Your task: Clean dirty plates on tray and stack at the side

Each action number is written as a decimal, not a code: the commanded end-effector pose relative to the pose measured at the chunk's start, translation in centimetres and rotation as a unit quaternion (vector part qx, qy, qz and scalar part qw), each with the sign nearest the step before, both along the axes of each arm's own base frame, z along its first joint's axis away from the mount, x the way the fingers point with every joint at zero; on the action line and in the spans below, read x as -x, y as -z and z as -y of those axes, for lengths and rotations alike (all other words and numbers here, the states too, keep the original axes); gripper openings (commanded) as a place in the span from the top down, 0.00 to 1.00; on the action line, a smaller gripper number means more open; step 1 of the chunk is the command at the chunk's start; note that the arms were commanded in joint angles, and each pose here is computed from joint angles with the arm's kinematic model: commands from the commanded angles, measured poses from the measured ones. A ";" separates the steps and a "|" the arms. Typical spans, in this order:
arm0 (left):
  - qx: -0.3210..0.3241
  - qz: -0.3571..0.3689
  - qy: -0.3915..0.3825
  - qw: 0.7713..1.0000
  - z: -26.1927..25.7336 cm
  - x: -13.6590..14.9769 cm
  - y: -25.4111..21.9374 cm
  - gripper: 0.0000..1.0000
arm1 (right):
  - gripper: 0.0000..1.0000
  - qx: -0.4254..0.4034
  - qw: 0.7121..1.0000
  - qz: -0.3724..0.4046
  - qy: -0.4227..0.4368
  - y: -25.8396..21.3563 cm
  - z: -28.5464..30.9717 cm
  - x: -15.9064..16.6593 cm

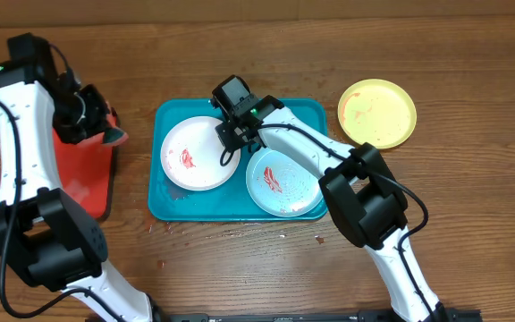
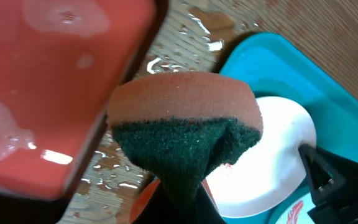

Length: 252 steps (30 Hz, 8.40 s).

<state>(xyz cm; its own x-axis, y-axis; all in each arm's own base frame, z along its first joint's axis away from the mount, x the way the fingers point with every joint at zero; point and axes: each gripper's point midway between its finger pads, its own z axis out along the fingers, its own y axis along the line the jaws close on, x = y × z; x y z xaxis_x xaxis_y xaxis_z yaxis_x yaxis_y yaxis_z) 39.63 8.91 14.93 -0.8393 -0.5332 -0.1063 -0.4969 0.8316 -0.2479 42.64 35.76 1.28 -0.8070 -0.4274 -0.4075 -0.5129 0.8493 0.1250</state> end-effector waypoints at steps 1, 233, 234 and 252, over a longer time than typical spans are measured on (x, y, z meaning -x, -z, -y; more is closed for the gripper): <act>0.011 -0.007 0.032 0.999 2.3 -0.2 0.9 0.96 | 0.96 0.013 0.998 -0.038 0.050 2.4 1.4 1.0; -0.057 -0.065 -0.216 0.973 -12.4 5.2 1.1 0.96 | 0.59 -0.190 0.921 -0.106 0.323 -11.5 33.9 -7.5; -0.057 -0.065 -0.216 0.973 -12.4 5.2 1.1 0.96 | 0.56 -0.194 0.926 -0.090 0.311 -11.6 33.1 -8.2; -0.057 -0.065 -0.215 0.973 -12.4 5.2 1.1 0.96 | 0.38 0.000 0.936 0.138 0.323 -10.2 25.5 -15.5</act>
<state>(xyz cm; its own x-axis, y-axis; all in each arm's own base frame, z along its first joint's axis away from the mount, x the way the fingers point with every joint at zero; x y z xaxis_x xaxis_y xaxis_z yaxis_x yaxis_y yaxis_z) 34.43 21.58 14.01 -0.5309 -0.8413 -0.1023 -0.8390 0.5387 -0.0761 56.97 13.76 13.15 -0.7907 0.1076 -0.6027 -0.0445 0.9717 0.2318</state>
